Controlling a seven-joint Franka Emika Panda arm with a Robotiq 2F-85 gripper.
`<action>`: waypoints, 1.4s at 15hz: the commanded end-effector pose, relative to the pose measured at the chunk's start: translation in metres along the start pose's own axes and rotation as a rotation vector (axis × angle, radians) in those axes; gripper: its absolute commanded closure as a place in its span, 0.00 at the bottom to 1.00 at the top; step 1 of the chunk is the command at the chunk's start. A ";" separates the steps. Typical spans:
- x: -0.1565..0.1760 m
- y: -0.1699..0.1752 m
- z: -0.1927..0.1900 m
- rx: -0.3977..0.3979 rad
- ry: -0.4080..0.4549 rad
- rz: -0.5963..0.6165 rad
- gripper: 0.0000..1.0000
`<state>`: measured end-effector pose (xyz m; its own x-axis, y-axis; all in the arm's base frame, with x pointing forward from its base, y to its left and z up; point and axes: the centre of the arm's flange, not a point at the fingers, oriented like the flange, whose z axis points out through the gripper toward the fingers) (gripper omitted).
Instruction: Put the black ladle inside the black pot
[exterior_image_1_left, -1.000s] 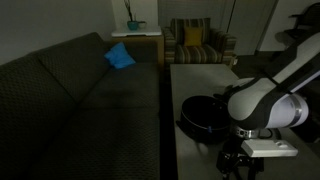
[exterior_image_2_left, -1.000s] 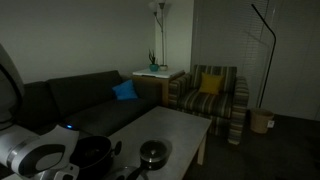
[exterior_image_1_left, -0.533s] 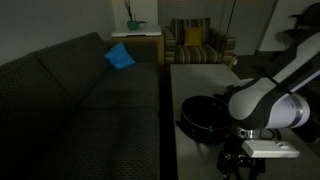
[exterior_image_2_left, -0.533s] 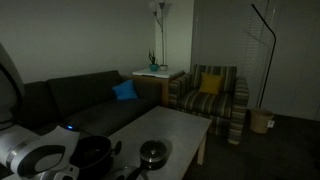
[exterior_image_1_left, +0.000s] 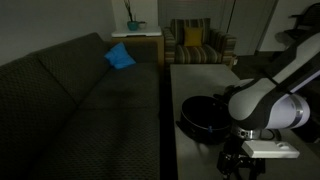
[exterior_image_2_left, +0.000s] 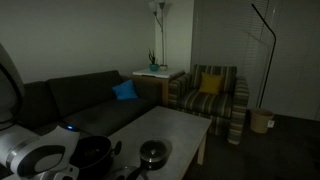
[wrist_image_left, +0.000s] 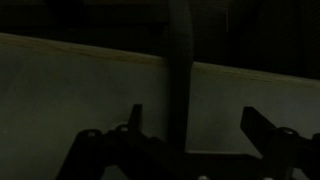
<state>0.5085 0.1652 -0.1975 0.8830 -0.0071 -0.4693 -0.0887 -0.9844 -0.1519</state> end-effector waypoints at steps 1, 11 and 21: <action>0.000 0.000 0.000 0.000 0.000 0.000 0.00; 0.000 0.000 0.000 0.000 0.000 0.000 0.00; 0.001 -0.025 -0.001 -0.029 0.030 0.018 0.00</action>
<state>0.5127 0.1902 -0.1931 0.8951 -0.0302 -0.4449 -0.0915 -0.9889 -0.1169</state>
